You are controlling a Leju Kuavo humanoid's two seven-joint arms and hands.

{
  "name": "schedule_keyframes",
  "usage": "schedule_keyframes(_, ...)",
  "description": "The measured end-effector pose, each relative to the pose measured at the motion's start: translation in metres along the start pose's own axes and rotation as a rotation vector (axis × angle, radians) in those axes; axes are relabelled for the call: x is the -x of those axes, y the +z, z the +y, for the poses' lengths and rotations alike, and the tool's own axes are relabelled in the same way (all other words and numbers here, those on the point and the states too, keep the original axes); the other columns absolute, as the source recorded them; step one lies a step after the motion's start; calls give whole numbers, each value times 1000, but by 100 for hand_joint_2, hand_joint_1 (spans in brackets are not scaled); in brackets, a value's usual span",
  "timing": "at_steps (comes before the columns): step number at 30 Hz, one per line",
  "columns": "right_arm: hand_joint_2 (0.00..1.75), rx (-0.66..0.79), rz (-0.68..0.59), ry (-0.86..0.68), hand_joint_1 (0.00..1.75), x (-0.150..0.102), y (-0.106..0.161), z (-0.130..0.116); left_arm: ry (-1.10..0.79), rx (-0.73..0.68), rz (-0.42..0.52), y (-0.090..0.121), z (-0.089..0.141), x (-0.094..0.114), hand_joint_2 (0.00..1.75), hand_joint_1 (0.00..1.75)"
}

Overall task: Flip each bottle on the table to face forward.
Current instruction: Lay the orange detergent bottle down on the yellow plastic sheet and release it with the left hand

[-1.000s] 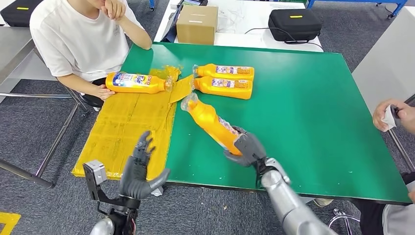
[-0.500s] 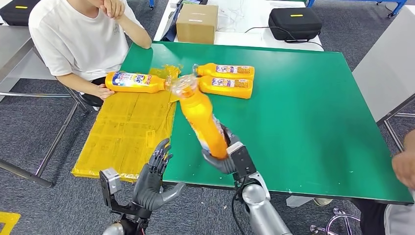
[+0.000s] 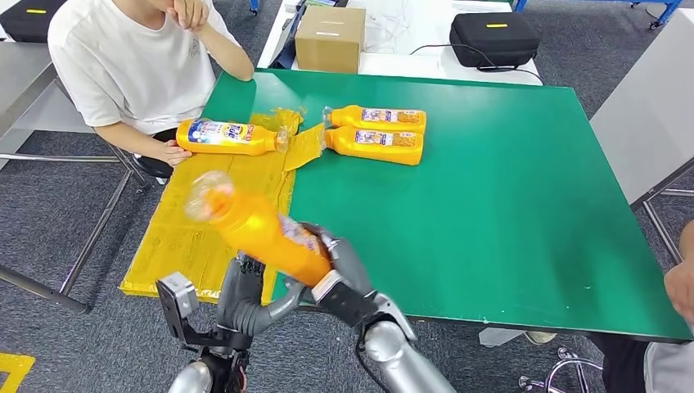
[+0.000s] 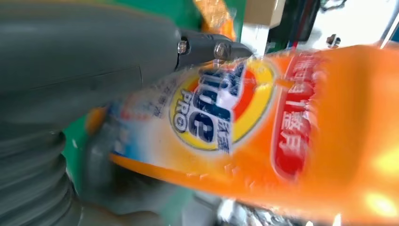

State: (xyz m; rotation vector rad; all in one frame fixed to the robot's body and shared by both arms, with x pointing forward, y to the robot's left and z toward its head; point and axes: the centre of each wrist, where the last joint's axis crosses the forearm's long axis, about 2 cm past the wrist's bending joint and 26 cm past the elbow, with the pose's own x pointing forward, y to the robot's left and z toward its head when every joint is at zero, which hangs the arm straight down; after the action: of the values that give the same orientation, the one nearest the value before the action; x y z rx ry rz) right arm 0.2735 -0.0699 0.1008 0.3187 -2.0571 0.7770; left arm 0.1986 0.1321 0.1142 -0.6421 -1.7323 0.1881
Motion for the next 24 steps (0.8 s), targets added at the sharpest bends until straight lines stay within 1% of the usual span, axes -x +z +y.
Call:
schedule_keyframes(3, 175, -12, -50, 24, 175, -8, -4, 14, 48, -16, -15, -4, -2, -4, 175, 0)
schedule_keyframes(7, 175, -47, -66, 25, 175, -13, -5, 23, 41, -50, -57, -6, 0, -10, 175, 0)
schedule_keyframes(11, 175, -82, -76, 39, 175, -13, -7, 25, 34, -72, -74, -8, 2, -13, 175, 0)
schedule_keyframes(18, 175, -103, -81, 49, 175, -13, -9, 24, 35, -84, -80, -9, 4, -14, 175, 0)
schedule_keyframes(22, 175, -127, -72, 56, 175, -12, -10, 25, 98, -52, -68, -9, 4, -14, 175, 0)
schedule_keyframes(23, 175, -134, -69, 61, 175, -11, -11, 25, 126, -40, -63, -9, 5, -15, 175, 26)
schedule_keyframes(24, 175, -140, -67, 66, 175, -10, -11, 24, 149, -31, -61, -9, 6, -15, 175, 70)
